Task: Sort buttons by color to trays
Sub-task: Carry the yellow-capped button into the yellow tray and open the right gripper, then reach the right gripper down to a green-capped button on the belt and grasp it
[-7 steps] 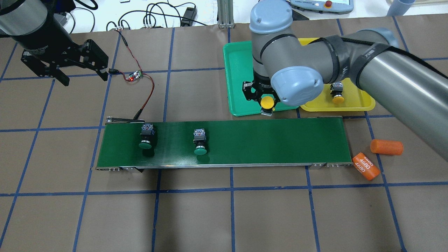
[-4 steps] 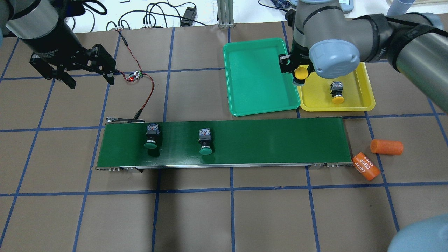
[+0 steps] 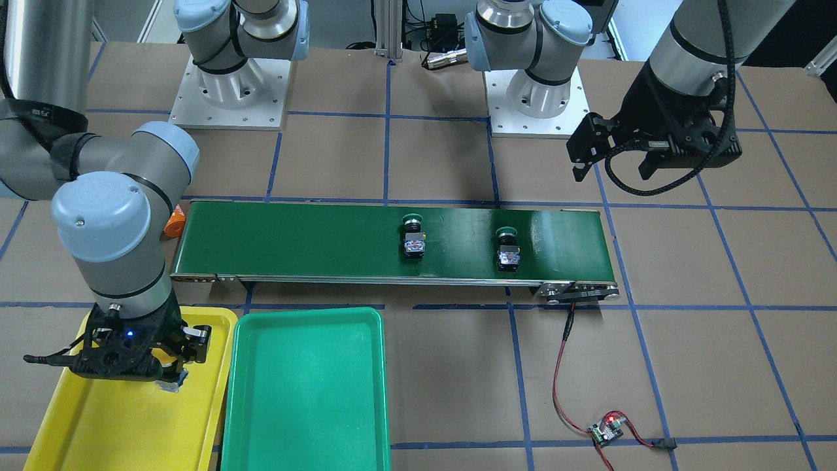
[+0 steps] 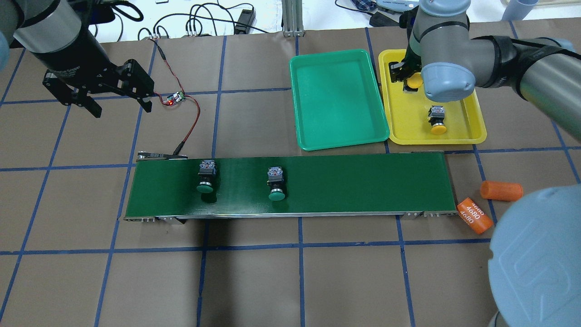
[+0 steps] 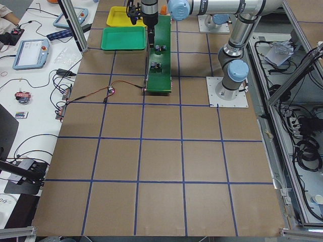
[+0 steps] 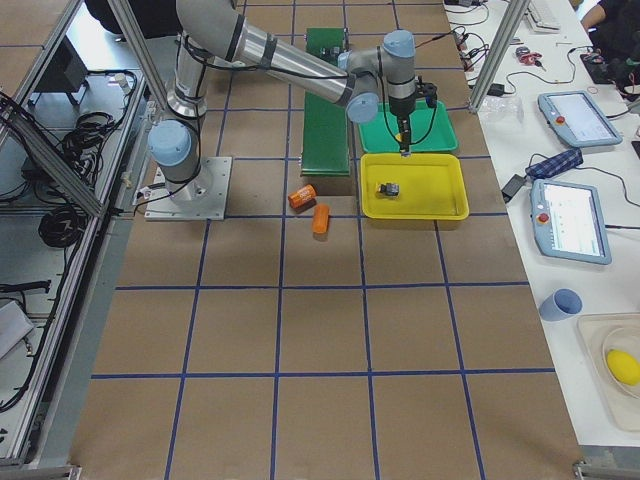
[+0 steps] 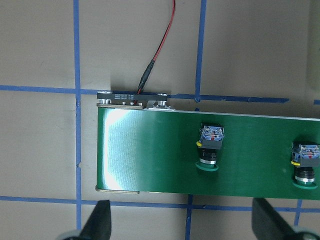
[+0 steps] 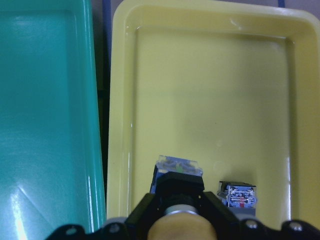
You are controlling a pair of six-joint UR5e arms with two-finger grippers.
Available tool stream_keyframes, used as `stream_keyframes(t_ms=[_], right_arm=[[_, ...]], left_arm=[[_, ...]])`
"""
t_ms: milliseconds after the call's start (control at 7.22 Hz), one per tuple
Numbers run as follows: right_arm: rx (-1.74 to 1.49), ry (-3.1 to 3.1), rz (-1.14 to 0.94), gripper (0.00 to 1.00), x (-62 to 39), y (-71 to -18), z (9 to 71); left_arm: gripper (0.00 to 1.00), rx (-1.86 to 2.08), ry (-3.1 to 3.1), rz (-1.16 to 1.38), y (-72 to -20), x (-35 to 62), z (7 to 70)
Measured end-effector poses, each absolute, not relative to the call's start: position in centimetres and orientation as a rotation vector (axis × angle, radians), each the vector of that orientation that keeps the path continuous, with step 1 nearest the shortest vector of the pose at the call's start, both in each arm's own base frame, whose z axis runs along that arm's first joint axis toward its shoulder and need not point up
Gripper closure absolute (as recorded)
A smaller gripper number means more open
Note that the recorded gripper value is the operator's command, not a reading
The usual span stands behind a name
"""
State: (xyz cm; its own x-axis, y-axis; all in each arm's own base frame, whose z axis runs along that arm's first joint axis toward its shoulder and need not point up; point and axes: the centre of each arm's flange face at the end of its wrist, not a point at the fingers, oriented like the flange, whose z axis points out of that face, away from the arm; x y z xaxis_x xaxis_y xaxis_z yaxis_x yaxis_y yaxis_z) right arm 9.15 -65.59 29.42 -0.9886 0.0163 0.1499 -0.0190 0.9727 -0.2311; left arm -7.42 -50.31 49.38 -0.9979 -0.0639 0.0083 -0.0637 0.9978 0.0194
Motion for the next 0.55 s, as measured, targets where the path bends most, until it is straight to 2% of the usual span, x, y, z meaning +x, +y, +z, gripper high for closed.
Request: stream_keyframes(t_ms=[554], right_arm=[[-0.014,-2.988,0.232,0.00,8.1,-64.0,30.3]], left_arm=[[0.00,0.103,-3.128,-0.033,-50.4,-7.5,49.3]])
